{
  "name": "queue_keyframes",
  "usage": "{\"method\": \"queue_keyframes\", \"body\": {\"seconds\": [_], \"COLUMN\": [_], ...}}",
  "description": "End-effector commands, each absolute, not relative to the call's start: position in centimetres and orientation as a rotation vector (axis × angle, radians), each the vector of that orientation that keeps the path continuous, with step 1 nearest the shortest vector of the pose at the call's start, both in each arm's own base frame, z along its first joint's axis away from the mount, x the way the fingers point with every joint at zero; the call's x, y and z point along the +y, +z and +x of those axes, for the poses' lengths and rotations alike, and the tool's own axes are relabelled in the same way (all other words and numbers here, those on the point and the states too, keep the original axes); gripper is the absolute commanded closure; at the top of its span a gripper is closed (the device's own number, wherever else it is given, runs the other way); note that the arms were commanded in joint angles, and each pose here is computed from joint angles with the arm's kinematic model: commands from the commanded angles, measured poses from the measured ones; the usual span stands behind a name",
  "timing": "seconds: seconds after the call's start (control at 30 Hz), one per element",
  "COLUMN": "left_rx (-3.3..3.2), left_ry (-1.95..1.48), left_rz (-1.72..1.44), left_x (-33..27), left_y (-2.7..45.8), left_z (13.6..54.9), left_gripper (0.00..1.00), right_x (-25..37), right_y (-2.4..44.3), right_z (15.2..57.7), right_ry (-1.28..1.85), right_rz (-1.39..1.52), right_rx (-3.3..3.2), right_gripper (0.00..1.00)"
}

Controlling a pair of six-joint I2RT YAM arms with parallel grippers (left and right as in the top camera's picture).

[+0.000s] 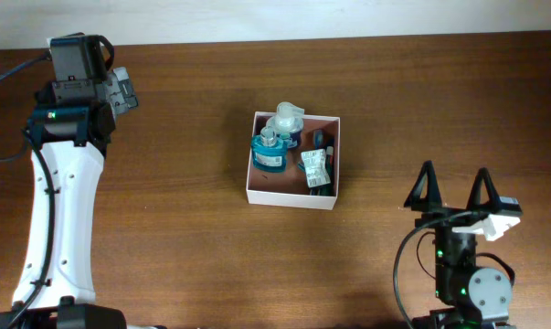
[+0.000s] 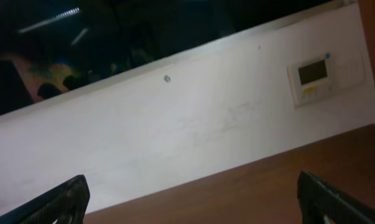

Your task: Pack container

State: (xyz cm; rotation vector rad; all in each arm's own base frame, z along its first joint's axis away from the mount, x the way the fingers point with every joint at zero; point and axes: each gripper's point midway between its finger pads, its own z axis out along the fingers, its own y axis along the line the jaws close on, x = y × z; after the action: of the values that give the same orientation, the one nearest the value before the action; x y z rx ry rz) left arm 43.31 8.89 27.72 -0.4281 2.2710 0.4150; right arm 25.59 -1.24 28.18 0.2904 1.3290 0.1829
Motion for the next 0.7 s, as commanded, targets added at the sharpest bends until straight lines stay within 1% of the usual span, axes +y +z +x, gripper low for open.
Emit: {"method": "queue_keyframes", "body": {"seconds": [0.0, 0.67], "left_rx": [2.266, 2.266], "left_ry": [0.428, 0.428], "left_rz": [-0.433, -0.433], "left_x": [9.1, 9.1], "left_y": [27.8, 27.8], "left_z": [43.3, 43.3], "left_gripper": [0.01, 0.01], "right_x": [-0.9, -0.9], "right_y": [28.0, 26.8], "right_z": [25.1, 23.7], "right_ry": [0.203, 0.217], "right_rz": [0.280, 0.270], "right_rx": [1.327, 1.274], "right_gripper": [0.01, 0.02]}}
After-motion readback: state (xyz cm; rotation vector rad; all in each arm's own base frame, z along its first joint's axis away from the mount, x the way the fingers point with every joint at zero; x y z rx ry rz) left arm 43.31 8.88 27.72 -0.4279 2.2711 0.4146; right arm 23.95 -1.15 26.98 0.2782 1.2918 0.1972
